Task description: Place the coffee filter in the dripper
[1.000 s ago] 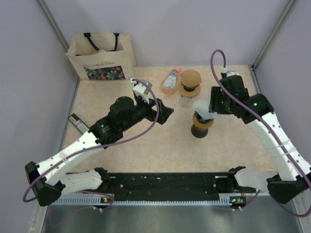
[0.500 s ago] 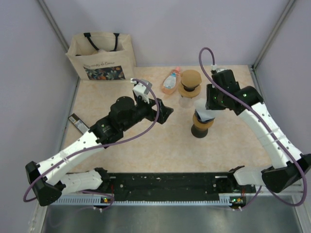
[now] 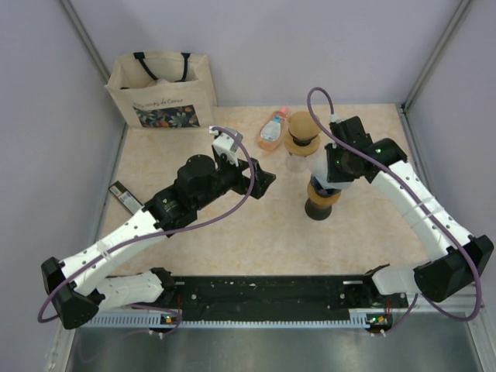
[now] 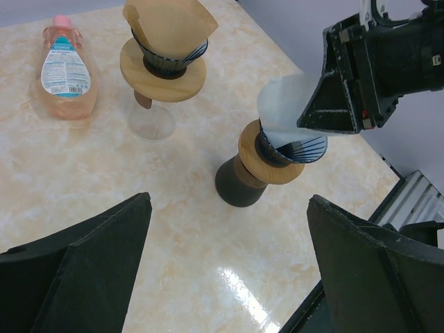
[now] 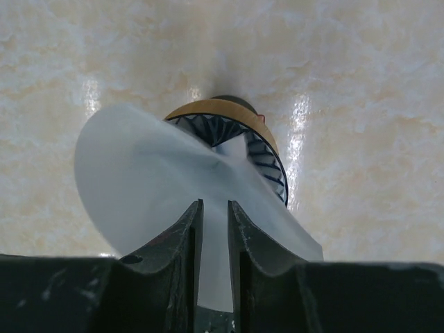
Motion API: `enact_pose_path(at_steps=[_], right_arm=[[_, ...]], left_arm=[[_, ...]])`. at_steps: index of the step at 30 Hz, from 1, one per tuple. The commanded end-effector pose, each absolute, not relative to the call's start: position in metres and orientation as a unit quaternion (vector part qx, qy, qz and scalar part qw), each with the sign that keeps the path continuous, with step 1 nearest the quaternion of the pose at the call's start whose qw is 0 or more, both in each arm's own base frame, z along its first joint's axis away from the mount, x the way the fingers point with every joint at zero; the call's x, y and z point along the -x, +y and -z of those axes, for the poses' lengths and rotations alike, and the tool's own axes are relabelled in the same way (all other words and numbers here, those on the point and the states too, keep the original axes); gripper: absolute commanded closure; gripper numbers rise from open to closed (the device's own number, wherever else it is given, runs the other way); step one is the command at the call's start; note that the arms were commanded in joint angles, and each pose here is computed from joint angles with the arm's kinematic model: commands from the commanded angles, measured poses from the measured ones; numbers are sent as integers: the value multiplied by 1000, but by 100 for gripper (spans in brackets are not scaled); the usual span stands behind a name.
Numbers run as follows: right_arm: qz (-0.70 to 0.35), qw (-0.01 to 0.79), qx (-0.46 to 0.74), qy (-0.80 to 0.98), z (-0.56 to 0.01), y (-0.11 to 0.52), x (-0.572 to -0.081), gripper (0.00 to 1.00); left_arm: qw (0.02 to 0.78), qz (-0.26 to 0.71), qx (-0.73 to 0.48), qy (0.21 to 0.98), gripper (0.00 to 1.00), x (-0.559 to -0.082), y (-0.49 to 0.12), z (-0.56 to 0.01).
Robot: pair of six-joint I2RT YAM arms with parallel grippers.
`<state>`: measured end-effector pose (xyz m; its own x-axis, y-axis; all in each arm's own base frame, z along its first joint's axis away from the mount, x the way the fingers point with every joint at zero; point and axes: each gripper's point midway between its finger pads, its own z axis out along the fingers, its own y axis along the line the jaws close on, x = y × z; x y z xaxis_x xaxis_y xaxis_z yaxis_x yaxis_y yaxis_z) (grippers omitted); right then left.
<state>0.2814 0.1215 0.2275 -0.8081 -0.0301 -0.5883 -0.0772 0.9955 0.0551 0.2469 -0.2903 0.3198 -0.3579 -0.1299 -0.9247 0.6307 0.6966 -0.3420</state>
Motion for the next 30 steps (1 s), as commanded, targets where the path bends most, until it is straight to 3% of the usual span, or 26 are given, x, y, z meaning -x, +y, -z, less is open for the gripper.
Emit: enact_pose_path(at_steps=[1,14,30], right_arm=[[-65,305,35,949,-227,125,-273,79],[-57,293,38,954,-208,132,-290,80],[-40,235,52,970,-146,133,-285,80]], left_arm=[[547,347,-166,743,1,-250,-289,-320],[550,338,-159,747,1,-251,-283,-318],[547,327,-151,756,1,-253,-278,-312]])
